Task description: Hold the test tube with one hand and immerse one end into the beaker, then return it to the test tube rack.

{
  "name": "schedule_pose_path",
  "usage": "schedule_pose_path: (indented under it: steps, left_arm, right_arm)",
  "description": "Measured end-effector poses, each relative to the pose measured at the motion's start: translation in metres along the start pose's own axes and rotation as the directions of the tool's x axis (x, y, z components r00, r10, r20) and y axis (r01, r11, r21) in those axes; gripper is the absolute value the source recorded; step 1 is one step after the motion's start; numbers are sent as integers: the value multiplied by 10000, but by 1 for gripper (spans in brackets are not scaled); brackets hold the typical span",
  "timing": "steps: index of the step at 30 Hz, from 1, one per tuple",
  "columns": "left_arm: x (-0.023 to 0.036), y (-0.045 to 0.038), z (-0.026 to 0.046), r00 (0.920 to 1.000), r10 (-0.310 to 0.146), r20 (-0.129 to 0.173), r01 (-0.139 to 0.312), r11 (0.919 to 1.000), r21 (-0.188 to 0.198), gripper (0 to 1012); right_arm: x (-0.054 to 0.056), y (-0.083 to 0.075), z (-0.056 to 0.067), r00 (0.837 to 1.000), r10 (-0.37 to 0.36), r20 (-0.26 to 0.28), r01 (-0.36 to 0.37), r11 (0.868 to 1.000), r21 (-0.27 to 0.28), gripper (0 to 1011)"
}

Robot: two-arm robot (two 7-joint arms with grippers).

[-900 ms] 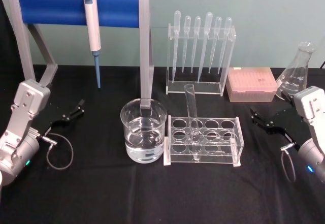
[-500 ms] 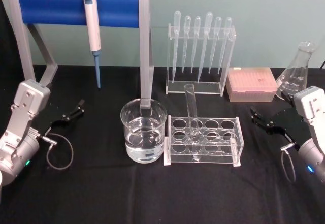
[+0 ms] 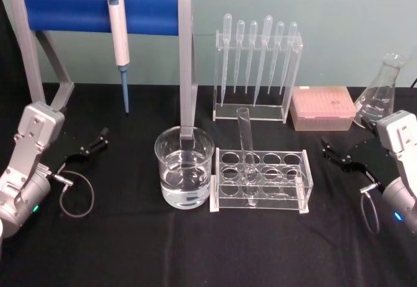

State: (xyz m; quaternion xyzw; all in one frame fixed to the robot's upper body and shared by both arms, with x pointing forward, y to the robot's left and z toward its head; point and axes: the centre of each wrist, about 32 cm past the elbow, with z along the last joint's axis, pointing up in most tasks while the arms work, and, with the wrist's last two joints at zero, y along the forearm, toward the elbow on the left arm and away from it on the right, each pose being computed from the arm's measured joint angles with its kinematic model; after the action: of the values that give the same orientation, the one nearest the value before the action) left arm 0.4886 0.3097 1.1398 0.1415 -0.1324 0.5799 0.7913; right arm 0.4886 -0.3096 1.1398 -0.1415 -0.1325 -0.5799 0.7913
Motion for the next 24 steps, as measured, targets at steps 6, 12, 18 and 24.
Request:
schedule_pose_path:
  steps: [6, 12, 18, 24]
  left_arm:
    - [0, 0, 0, 10000, 0, 0, 0, 10000, -1, 1000]
    - [0, 0, 0, 10000, 0, 0, 0, 10000, -1, 1000]
    - [0, 0, 0, 10000, 0, 0, 0, 10000, 0, 1000]
    - [0, 0, 0, 10000, 0, 0, 0, 10000, 0, 1000]
  right_arm:
    - [0, 0, 0, 10000, 0, 0, 0, 10000, 0, 1002]
    - [0, 0, 0, 10000, 0, 0, 0, 10000, 0, 1002]
    - [1, -3, 0, 10000, -3, 0, 3, 10000, 2, 1002]
    - [-9, -136, 39, 9996, 115, 271, -120, 9997, 191, 1002]
